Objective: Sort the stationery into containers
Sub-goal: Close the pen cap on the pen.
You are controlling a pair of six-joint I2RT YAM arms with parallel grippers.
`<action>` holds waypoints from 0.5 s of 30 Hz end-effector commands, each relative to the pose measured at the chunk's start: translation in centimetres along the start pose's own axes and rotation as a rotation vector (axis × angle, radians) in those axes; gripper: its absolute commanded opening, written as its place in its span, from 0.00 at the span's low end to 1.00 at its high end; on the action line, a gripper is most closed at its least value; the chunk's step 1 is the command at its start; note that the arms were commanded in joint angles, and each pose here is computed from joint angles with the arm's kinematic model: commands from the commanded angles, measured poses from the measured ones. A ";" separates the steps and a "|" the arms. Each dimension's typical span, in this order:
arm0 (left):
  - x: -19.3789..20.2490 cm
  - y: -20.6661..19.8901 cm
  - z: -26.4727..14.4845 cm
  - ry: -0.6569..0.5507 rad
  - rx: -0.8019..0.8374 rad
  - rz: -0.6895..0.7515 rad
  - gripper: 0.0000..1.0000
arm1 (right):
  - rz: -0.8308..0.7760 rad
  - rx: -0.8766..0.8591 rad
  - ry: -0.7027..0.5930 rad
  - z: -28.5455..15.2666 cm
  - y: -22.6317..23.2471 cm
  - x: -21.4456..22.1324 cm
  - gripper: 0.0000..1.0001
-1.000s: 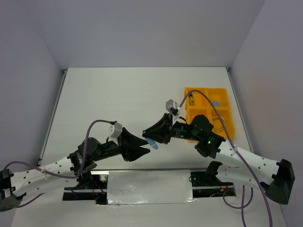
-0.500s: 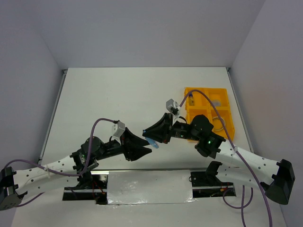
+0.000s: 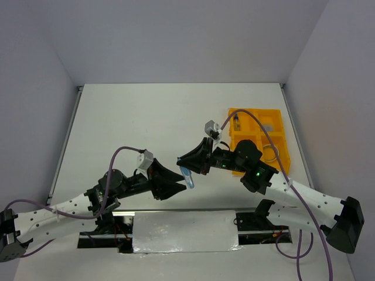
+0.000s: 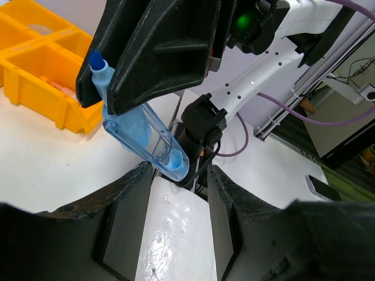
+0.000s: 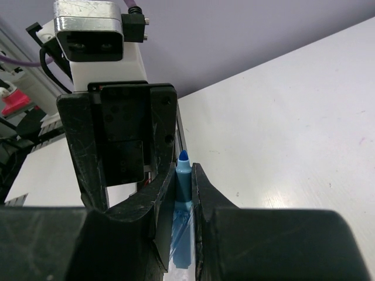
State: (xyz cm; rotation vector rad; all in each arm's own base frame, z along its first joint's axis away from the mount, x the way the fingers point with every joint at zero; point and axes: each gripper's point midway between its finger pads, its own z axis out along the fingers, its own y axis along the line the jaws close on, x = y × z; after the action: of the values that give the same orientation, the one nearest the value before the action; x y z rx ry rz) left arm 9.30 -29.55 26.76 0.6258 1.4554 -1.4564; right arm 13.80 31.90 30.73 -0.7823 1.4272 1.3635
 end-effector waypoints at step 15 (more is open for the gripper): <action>-2.9 -1.1 -0.1 -0.086 0.008 0.031 0.54 | -0.082 -0.022 -0.072 0.3 0.7 -3.1 0.00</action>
State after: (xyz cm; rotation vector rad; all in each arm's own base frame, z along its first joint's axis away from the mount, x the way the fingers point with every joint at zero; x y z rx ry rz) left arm 9.70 -29.34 26.46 0.6107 1.4916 -1.4235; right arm 13.88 32.03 30.43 -0.8039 1.4234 1.3529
